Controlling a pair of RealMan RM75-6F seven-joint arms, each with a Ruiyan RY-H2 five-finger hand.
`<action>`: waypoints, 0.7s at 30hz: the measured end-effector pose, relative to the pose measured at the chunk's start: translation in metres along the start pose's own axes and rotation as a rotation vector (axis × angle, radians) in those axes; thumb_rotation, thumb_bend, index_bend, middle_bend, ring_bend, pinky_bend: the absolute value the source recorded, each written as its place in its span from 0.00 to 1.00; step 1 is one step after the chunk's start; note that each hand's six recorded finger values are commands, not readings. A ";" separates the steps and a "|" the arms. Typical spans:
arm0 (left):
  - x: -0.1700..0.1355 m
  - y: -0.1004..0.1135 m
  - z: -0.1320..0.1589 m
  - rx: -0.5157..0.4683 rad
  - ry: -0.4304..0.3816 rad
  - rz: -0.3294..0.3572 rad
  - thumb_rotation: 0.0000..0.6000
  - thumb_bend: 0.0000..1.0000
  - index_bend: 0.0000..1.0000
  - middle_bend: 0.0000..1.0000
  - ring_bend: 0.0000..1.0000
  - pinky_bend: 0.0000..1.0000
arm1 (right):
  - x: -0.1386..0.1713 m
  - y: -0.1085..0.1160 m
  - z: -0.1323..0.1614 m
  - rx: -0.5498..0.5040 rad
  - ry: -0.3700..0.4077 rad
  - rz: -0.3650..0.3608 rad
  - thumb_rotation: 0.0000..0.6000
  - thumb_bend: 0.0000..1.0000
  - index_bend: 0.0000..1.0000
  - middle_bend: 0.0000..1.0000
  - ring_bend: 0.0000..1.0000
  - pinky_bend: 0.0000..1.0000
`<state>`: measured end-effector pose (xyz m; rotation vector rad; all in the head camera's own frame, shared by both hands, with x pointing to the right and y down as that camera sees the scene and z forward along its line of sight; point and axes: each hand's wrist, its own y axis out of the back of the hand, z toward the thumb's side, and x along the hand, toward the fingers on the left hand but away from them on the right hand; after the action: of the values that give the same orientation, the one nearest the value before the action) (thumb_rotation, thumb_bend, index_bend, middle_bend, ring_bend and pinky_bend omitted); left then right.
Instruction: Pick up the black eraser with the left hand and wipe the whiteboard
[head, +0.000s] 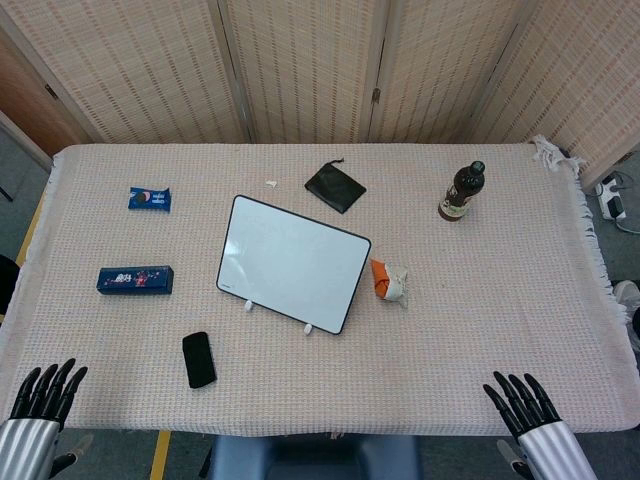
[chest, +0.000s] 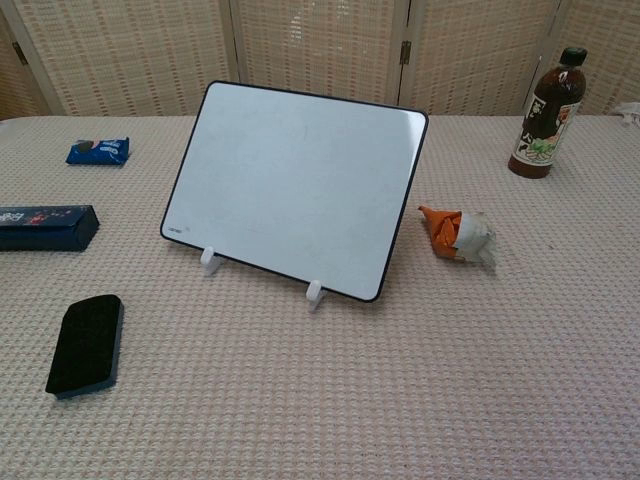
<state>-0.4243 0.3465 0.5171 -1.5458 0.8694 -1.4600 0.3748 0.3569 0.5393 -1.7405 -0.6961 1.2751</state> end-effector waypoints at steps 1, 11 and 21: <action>0.000 0.000 0.000 0.000 -0.001 0.000 1.00 0.19 0.00 0.06 0.03 0.00 | 0.000 0.000 0.000 0.000 0.000 0.000 1.00 0.32 0.00 0.00 0.00 0.00; 0.009 -0.009 0.022 0.030 -0.148 0.013 1.00 0.18 0.06 0.29 0.21 0.28 | -0.003 0.000 -0.005 -0.003 -0.022 -0.003 1.00 0.32 0.00 0.00 0.00 0.00; 0.065 -0.042 0.048 0.199 -0.247 0.038 1.00 0.13 0.12 0.56 0.47 0.56 | -0.014 -0.005 -0.008 -0.004 -0.048 0.021 1.00 0.32 0.00 0.00 0.00 0.00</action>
<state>-0.3734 0.3111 0.5828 -1.5116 0.5860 -1.2553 0.3778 0.3452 0.5515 -1.7292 -0.7095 1.3350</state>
